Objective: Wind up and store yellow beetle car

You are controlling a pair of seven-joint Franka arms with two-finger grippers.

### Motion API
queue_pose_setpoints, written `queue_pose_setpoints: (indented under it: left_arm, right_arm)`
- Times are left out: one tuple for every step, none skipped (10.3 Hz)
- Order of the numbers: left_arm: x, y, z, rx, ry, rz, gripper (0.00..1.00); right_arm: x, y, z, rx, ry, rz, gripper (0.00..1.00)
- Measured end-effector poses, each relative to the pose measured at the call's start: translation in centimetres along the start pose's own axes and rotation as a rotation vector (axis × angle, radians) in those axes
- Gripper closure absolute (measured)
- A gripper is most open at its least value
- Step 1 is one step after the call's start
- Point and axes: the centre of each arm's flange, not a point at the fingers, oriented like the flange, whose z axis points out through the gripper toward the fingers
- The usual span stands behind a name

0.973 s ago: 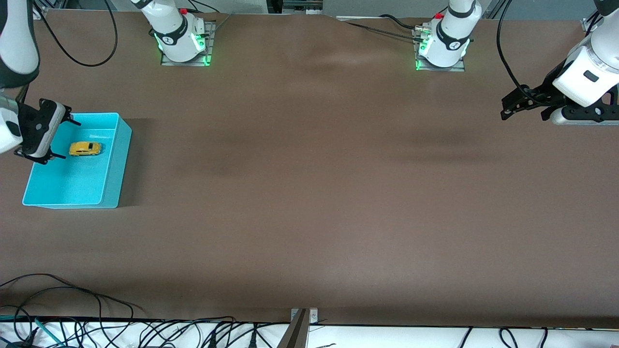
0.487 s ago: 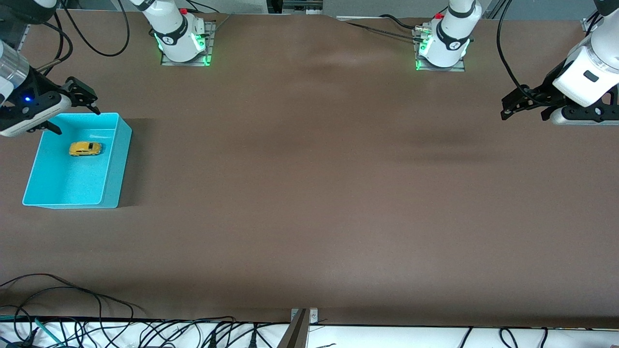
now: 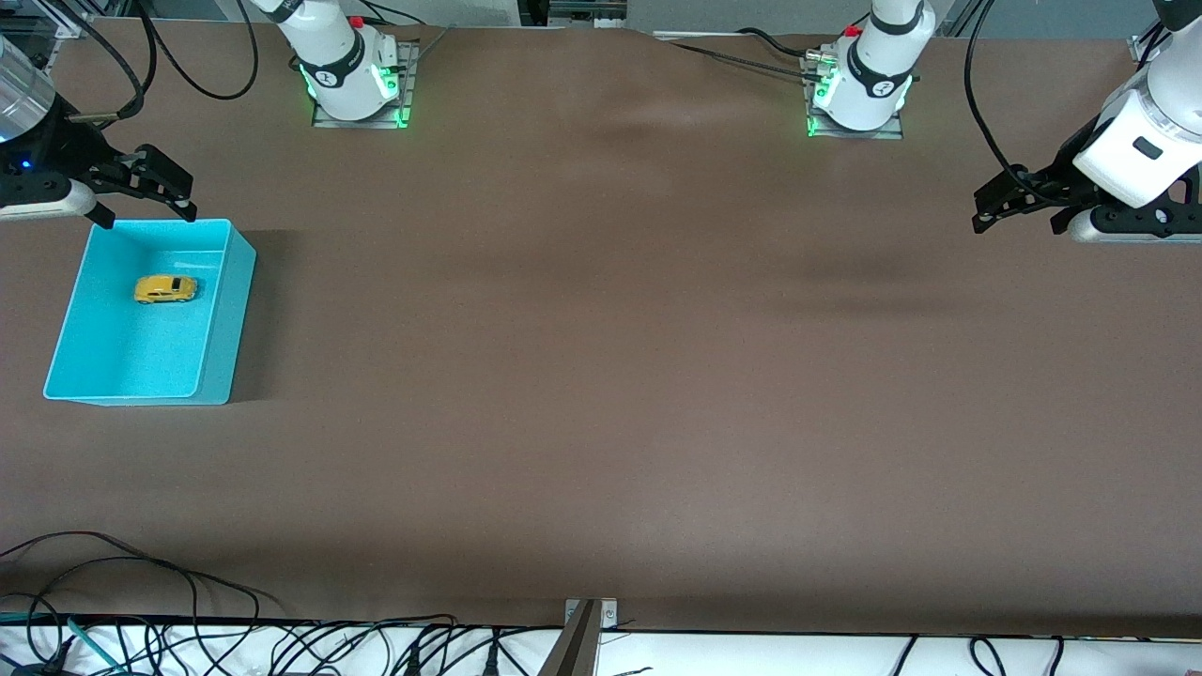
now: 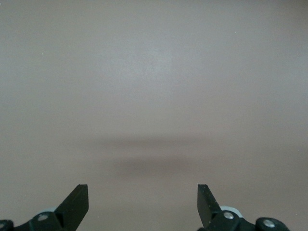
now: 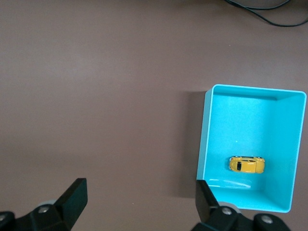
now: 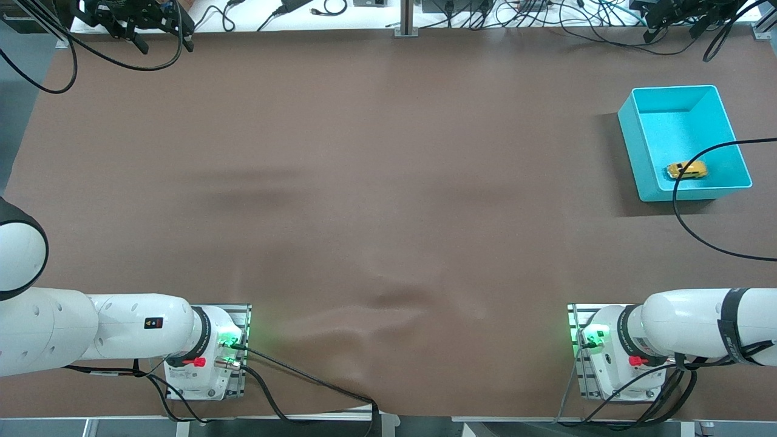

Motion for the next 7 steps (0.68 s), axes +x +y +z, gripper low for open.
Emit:
queue_pose_setpoints:
  left_arm:
    - [0.0, 0.0, 0.0, 0.0, 0.0, 0.0, 0.0]
    - [0.0, 0.0, 0.0, 0.0, 0.0, 0.0, 0.0]
    - [0.0, 0.0, 0.0, 0.0, 0.0, 0.0, 0.0]
    - [0.0, 0.0, 0.0, 0.0, 0.0, 0.0, 0.0]
    - [0.0, 0.0, 0.0, 0.0, 0.0, 0.0, 0.0]
    - [0.0, 0.0, 0.0, 0.0, 0.0, 0.0, 0.0]
    - [0.0, 0.0, 0.0, 0.0, 0.0, 0.0, 0.0]
  right_arm:
    - [0.0, 0.01, -0.01, 0.0, 0.0, 0.015, 0.0]
    - [0.0, 0.02, -0.01, 0.0, 0.0, 0.02, 0.0]
    - [0.0, 0.03, -0.01, 0.0, 0.0, 0.021, 0.0]
    - [0.02, 0.03, -0.07, 0.0, 0.002, 0.021, 0.0]
    - [0.04, 0.02, -0.25, 0.0, 0.005, 0.021, 0.0]
    - [0.05, -0.01, -0.33, 0.0, 0.005, 0.02, 0.0]
    - [0.04, -0.08, -0.31, 0.0, 0.004, 0.019, 0.0]
